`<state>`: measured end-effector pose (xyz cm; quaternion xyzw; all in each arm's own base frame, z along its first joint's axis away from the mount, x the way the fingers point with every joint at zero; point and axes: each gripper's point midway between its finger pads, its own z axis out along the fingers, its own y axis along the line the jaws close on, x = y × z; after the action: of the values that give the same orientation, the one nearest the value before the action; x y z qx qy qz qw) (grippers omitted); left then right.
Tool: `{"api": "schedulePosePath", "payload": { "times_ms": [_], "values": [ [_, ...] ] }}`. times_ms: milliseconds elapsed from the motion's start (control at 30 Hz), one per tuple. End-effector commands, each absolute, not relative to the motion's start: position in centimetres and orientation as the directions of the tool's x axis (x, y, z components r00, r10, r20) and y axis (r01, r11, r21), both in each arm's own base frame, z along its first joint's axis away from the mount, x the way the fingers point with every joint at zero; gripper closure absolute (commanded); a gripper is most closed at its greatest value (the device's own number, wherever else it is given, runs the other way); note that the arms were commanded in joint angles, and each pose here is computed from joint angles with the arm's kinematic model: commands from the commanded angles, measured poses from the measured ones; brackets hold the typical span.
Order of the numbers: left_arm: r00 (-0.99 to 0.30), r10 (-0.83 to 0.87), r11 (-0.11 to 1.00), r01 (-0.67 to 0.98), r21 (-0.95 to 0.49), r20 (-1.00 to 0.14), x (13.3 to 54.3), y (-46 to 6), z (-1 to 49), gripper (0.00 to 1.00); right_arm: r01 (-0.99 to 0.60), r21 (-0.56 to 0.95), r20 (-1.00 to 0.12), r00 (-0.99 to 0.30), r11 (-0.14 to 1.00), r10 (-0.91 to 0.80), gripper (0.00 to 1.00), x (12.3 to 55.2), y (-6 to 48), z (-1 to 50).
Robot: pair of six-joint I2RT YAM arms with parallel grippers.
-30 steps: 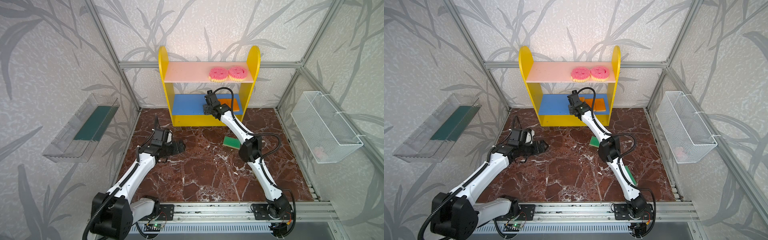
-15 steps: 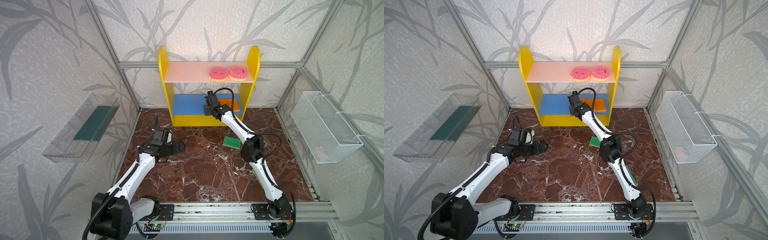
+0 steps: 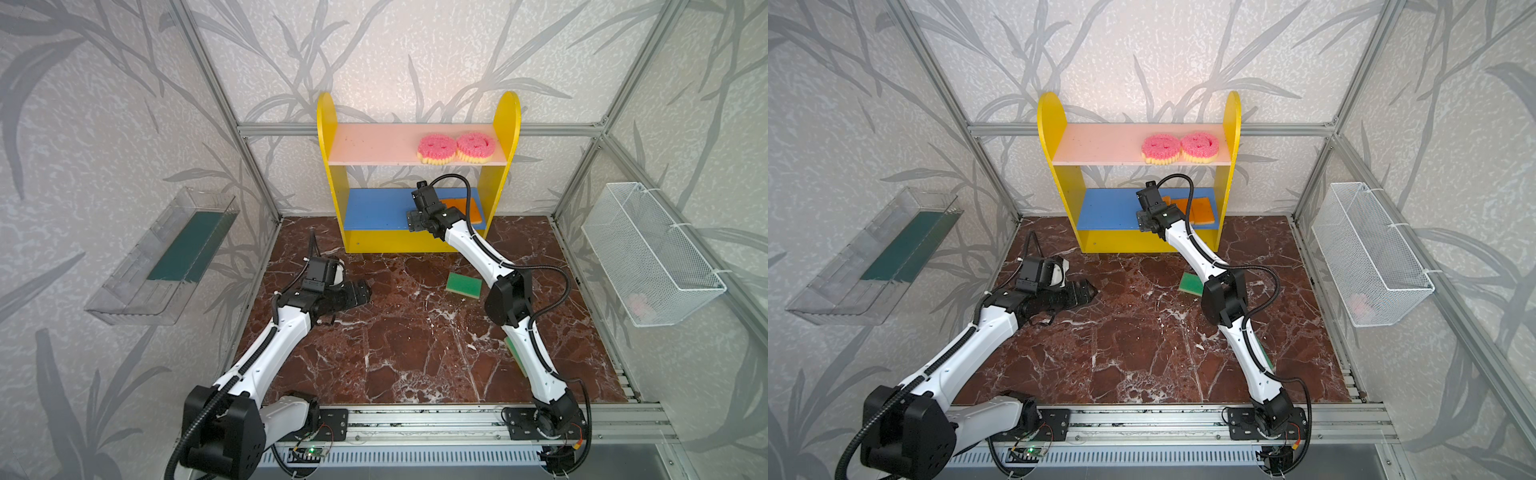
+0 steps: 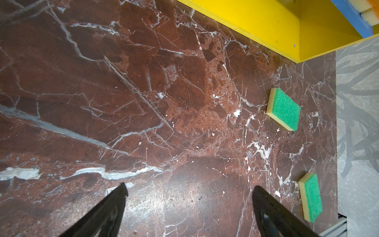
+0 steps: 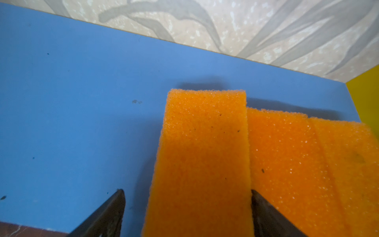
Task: Arrange cleaning sponges on a shelf
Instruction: Move the cleaning sponge to the shelf.
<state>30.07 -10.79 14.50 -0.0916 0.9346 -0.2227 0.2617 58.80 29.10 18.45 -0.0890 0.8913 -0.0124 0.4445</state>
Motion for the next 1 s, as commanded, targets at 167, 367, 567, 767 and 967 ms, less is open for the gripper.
{"api": "schedulePosePath", "payload": {
  "times_ms": [167, 367, 567, 767, 967],
  "values": [
    [-0.844, -0.277, 0.884, -0.035, -0.467, -0.46, 29.8, -11.0, 14.8, 0.03, -0.161, -0.095, -0.811, -0.56, 0.982, -0.17, 0.03, 58.3, 29.2, 21.6],
    [-0.844, -0.275, 0.885, -0.035, -0.465, -0.46, 29.8, -11.0, 14.7, 0.03, -0.161, -0.099, -0.82, -0.547, 0.982, -0.172, 0.0, 58.2, 29.0, 22.7],
    [-0.843, -0.275, 0.886, -0.035, -0.462, -0.462, 29.8, -10.9, 14.7, 0.03, -0.171, -0.085, -0.833, -0.529, 0.982, -0.164, 0.0, 57.7, 29.0, 24.5],
    [-0.84, -0.262, 0.891, -0.022, -0.453, -0.475, 30.0, -10.9, 15.1, 0.01, -0.238, -0.073, -0.827, -0.529, 0.968, -0.192, 0.0, 55.1, 29.5, 27.4],
    [-0.832, -0.208, 0.921, 0.009, -0.389, -0.514, 30.4, -12.3, 15.8, 0.01, -0.325, -0.024, -0.81, -0.548, 0.945, -0.209, 0.01, 49.8, 29.1, 29.2]
  ]
}}
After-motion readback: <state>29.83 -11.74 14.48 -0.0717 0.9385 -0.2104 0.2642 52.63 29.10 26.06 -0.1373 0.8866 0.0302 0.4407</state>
